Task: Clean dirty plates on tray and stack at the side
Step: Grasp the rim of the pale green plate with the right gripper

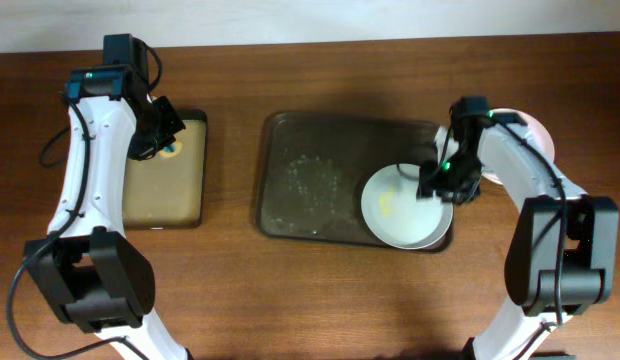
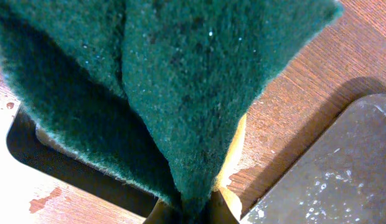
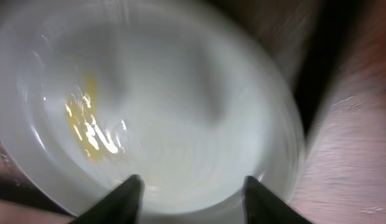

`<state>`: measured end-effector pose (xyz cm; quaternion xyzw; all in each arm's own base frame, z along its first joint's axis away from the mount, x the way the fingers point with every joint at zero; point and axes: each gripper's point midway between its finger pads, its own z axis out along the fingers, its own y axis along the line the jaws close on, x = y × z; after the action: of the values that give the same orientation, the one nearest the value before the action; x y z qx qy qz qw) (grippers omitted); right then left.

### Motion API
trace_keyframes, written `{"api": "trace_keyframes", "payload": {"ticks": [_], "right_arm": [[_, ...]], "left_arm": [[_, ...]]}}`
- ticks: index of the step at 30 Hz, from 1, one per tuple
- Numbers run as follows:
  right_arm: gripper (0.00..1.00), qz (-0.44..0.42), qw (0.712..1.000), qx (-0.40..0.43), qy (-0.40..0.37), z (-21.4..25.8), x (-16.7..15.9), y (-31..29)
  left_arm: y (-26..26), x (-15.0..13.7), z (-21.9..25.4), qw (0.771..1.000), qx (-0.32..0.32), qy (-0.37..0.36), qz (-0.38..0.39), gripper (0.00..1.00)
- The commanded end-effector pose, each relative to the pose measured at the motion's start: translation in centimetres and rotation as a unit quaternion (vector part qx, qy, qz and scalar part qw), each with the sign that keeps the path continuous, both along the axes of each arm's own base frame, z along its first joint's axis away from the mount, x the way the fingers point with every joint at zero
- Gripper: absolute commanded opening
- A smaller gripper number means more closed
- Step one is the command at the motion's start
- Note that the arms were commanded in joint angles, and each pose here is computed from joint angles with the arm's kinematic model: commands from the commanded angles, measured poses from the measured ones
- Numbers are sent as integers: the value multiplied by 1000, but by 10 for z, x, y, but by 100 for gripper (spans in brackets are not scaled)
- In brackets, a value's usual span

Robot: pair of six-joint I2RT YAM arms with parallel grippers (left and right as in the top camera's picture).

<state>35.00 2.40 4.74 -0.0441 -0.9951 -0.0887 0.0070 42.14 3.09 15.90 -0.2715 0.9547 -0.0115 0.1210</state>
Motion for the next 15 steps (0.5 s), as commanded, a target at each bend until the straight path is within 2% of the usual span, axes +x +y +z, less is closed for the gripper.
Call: {"api": "trace_keyframes", "payload": {"ticks": [1,7,15], "right_arm": [[58,20,992,-113,-53,24,25,-38],[53,31,997,-76,-2,-8,5,-32],[53,28,998,-53,27,-29,-17,-23]], "left_arm": [[-2,0,2,1000,-1,-3,-14,0],[-2,0,2,1000,-1,-3,-14,0],[-4,1,2,1000,-5,-5,-15,0]]}}
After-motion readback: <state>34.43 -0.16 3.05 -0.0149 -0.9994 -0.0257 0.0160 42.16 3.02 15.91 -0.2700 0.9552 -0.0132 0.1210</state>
